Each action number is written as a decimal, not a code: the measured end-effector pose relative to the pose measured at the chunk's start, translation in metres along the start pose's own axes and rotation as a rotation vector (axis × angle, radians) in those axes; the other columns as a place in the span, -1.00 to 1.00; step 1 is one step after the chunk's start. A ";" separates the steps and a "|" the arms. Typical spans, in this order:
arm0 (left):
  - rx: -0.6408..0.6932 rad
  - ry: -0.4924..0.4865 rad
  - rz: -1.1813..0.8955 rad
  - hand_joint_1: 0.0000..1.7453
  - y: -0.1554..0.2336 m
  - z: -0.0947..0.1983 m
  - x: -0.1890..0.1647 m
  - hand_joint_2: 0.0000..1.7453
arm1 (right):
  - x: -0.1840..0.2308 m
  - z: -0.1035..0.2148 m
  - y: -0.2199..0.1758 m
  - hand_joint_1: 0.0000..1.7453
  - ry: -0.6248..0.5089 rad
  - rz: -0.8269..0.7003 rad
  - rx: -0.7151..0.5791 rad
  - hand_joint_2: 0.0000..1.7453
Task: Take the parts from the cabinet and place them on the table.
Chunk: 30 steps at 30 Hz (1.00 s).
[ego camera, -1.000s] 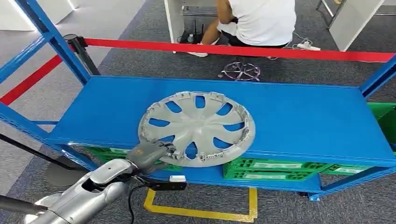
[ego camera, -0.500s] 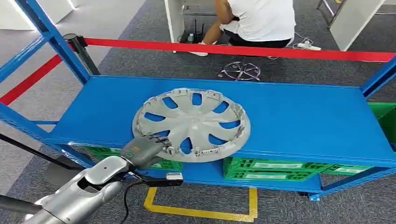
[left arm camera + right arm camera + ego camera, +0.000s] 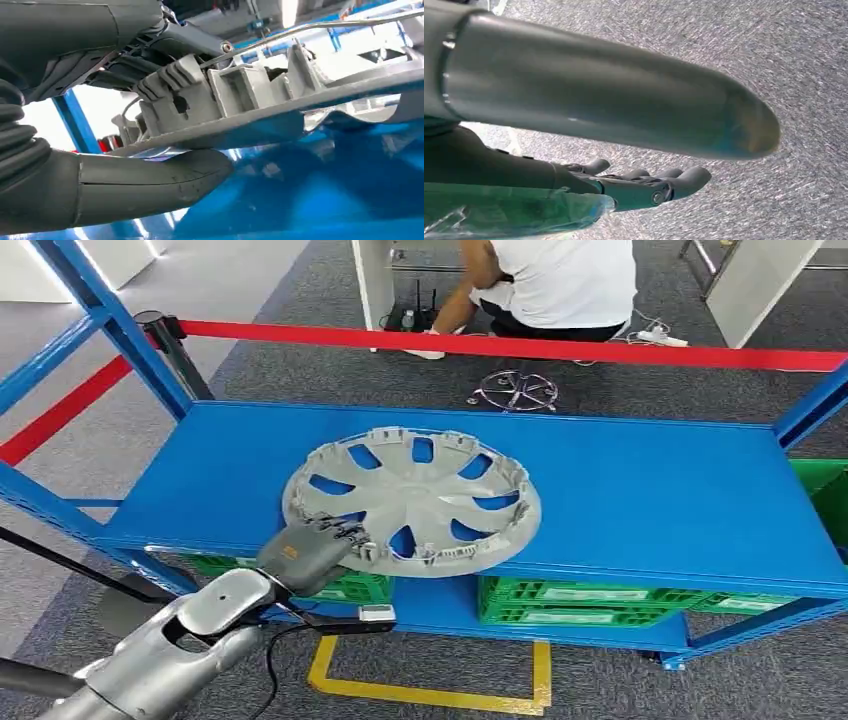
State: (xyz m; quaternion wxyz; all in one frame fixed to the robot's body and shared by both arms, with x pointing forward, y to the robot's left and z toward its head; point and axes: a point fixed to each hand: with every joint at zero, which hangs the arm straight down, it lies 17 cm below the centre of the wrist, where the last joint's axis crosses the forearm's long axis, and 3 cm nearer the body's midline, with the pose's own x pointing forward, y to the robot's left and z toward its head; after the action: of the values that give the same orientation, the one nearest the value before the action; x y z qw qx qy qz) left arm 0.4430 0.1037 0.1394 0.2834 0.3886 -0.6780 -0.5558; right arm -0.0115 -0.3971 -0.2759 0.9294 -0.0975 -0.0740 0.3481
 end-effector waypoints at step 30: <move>0.289 -0.094 -0.157 1.00 0.101 -0.009 0.016 1.00 | 0.002 0.000 0.000 -1.00 -0.025 0.032 -0.010 -1.00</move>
State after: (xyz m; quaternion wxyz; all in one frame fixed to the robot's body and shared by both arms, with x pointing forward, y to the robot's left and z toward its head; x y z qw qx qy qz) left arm 0.4207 0.0931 0.2387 0.1481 0.4506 -0.7309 -0.4908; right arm -0.0096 -0.3960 -0.2755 0.9223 -0.0990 -0.0858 0.3635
